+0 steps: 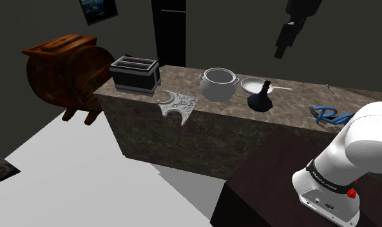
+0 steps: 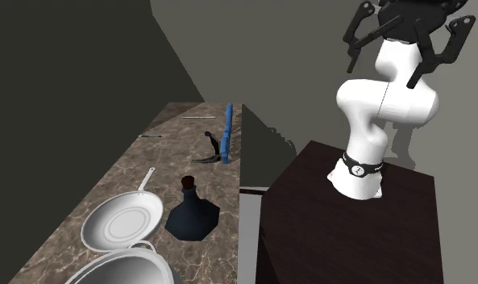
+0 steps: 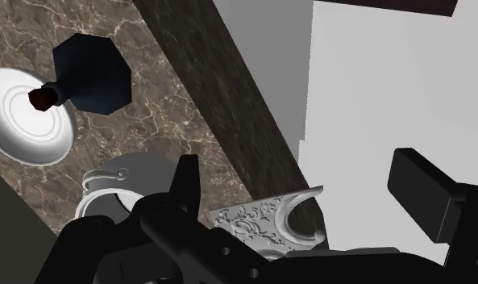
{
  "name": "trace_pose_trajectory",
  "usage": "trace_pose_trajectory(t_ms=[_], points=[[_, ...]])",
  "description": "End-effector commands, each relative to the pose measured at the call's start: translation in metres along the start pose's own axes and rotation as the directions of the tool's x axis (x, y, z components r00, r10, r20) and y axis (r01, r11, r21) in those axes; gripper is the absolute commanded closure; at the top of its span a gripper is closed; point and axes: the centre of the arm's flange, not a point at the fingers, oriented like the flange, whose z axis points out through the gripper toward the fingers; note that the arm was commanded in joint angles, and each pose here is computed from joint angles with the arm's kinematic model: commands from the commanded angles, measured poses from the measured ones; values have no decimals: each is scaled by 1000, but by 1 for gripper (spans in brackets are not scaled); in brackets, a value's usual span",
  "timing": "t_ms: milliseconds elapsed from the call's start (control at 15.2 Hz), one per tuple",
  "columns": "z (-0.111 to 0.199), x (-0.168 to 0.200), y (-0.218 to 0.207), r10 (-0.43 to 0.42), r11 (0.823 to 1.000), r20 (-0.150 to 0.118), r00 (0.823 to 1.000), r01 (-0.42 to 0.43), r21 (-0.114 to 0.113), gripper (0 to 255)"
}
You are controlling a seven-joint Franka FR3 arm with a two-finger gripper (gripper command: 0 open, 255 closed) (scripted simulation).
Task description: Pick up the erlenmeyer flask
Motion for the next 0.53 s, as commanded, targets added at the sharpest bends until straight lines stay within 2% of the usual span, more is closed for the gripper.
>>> trace_pose_trajectory(t_ms=[0,462], points=[[0,0,0,0,1000,0,1000,0,0,0],[63,16,70,4,1000,3,1000,-4,27,0]])
